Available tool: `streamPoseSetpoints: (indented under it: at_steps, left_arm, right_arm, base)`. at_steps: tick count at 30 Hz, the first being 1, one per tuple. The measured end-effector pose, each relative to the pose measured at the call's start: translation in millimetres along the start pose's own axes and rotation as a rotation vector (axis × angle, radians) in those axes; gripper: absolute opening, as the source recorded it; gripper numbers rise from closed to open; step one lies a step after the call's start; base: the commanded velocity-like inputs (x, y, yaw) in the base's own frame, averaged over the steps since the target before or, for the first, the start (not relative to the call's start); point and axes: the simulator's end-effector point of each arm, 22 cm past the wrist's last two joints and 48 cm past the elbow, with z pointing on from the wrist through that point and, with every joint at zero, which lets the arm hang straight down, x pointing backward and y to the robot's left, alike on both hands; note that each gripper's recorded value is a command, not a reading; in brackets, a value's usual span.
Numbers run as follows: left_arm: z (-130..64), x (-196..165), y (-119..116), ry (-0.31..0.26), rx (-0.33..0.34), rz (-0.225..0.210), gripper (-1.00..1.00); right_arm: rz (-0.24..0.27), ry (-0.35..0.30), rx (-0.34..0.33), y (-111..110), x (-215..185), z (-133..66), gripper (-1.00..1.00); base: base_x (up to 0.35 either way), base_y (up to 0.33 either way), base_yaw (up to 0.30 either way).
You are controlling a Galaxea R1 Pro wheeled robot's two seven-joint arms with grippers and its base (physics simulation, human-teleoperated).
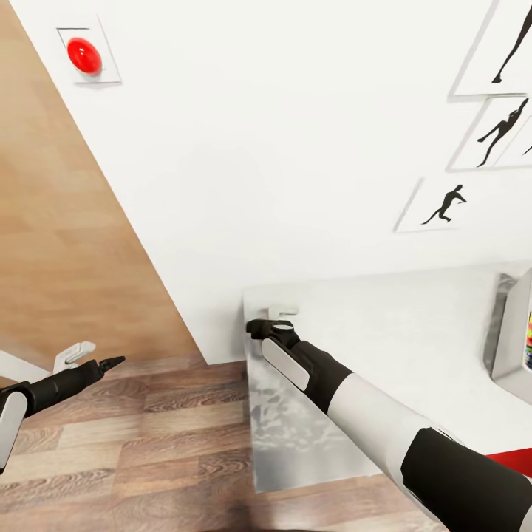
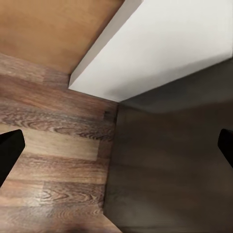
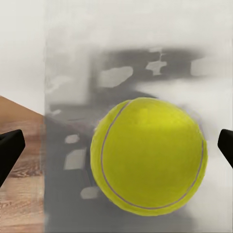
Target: Put all the toys in the child's room - the three board games (two on the bed and one on the table), the two jigsaw puzzles on the table, and the tennis ball on the table - inside the toy box on the table in the child's room.
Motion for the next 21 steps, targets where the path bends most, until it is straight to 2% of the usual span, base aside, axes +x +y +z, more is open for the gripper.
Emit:
streamPoseSetpoints:
  at_steps: [21]
  left_arm:
    - [5.9, 7.4, 0.1, 0.013, 0.002, -0.007, 1.00]
  right_arm:
    - [0.003, 0.007, -0.003, -0.1, 5.4, 4.9, 1.00]
  base:
    - [0.000, 0.016, 0.000]
